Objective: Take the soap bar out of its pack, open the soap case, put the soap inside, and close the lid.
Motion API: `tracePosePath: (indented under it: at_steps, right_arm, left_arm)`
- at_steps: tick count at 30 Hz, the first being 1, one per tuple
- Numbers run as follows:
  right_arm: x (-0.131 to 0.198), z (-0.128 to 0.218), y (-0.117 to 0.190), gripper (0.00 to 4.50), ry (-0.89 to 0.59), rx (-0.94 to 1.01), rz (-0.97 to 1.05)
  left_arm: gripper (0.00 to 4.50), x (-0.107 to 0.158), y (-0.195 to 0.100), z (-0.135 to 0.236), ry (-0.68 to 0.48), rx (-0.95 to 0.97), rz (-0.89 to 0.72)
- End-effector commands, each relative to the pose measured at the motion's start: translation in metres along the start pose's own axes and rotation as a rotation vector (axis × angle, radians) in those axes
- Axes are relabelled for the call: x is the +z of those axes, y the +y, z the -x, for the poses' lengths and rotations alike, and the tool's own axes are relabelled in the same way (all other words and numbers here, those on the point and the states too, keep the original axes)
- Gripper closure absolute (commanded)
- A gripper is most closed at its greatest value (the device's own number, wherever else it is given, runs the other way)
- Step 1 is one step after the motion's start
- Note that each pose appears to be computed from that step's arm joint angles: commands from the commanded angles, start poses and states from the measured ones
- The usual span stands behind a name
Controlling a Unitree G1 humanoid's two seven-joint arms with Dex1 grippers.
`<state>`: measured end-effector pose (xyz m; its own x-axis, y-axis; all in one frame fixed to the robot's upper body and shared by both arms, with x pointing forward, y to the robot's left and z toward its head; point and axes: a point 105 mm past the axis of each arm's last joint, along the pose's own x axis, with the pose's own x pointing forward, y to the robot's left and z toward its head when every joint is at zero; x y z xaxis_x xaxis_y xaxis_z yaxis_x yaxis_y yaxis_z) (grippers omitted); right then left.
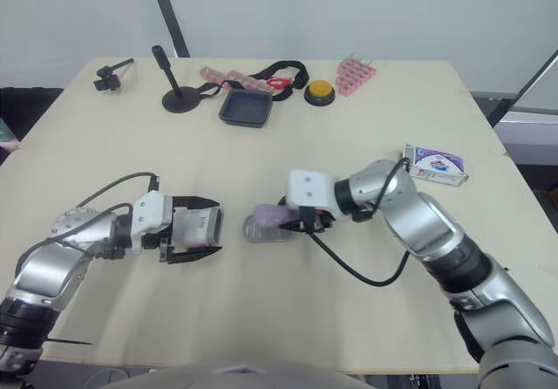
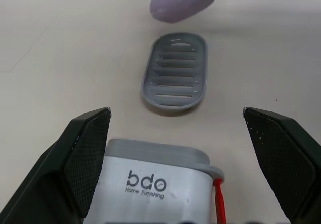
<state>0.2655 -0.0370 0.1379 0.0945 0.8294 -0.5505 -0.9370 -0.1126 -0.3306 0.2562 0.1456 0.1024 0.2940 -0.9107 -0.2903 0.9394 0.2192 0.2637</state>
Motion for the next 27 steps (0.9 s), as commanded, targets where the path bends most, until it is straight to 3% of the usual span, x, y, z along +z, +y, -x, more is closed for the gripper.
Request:
tracePosePath:
  at_steps: [1, 27]
  right_arm:
    - [0.008, -0.007, -0.009, 2.32, 0.004, -0.016, 0.053]
    - [0.008, -0.037, -0.009, 2.32, -0.009, 0.069, 0.071]
  left_arm:
    - [0.0, 0.005, 0.005, 0.007, 0.003, 0.027, -0.034]
    - [0.0, 0.006, 0.006, 0.007, 0.004, 0.038, -0.044]
